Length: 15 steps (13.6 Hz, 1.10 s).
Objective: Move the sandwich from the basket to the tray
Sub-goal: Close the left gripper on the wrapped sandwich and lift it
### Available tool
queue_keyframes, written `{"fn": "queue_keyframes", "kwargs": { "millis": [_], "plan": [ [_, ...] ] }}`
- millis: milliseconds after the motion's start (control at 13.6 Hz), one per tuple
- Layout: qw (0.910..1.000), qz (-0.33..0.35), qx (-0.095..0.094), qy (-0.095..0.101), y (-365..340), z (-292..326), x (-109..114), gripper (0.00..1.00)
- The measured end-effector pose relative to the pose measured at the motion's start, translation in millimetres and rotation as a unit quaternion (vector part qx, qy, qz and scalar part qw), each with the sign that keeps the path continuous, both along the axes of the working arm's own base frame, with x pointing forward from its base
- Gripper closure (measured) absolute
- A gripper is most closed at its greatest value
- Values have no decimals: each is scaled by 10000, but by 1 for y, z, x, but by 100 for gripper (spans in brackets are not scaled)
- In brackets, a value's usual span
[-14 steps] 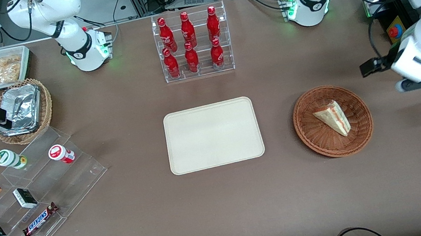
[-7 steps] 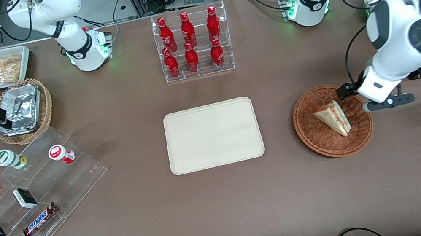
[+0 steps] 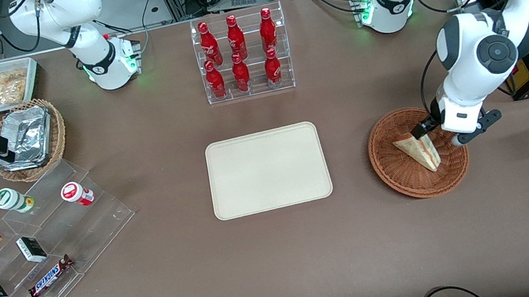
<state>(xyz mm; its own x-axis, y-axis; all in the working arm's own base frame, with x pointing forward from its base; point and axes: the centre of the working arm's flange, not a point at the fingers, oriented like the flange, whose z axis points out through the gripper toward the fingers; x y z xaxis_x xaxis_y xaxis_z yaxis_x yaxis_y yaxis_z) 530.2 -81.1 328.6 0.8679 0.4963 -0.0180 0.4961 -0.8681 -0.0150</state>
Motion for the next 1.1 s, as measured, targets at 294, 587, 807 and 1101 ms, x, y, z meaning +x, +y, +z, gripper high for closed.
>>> {"fn": "queue_keyframes", "kwargs": {
  "millis": [294, 587, 807, 1101],
  "plan": [
    [9978, 655, -15, 9, -6, -25, 4, 0],
    [9973, 722, -9, 123, -6, -47, 4, 0],
    [9972, 740, -35, 116, -6, -68, 6, 0],
    [9969, 751, -35, 213, -6, -92, 5, 7]
  ]
}}
